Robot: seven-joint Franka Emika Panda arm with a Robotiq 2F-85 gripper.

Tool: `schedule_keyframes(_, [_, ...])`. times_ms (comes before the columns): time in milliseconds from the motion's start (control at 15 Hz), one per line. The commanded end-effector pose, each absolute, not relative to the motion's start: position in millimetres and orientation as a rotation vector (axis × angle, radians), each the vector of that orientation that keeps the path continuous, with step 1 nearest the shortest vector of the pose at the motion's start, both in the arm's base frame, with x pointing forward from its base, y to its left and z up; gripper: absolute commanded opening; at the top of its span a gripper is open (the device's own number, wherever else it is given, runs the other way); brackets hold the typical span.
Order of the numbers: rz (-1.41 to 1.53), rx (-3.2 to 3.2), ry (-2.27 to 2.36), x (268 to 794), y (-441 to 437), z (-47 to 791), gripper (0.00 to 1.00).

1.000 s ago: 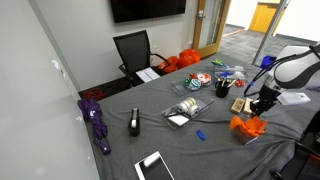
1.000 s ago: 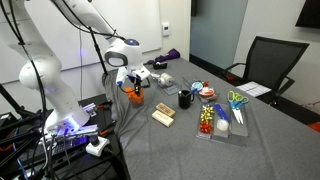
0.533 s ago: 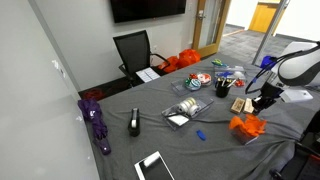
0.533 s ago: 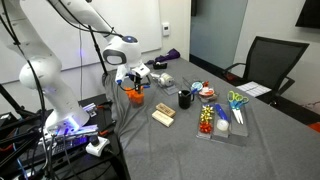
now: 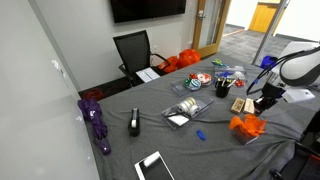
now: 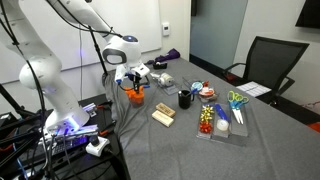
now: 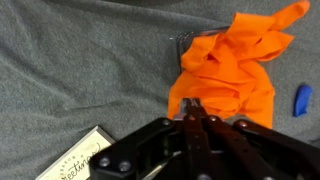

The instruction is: Take the orange stuff out of the clear box

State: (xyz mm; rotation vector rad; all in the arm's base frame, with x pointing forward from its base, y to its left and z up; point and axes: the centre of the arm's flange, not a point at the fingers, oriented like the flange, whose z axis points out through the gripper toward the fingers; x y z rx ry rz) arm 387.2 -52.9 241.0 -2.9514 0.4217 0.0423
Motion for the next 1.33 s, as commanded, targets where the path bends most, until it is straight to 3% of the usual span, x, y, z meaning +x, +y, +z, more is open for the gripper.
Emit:
schedule_keyframes(0, [0.059,-2.921,0.414,378,-55,268,0.00])
schedule_keyframes(400, [0.015,-2.887,0.416,376,-55,294,0.00])
schedule_keyframes(467, [0.006,-2.890,0.415,376,-55,295,0.23])
schedule_keyframes(667, [0.019,-2.901,0.402,376,-54,286,0.39])
schedule_keyframes(1200, [0.089,-2.902,0.364,371,-36,255,0.95])
schedule_keyframes(1267, [0.089,-2.900,0.369,372,-33,251,0.98])
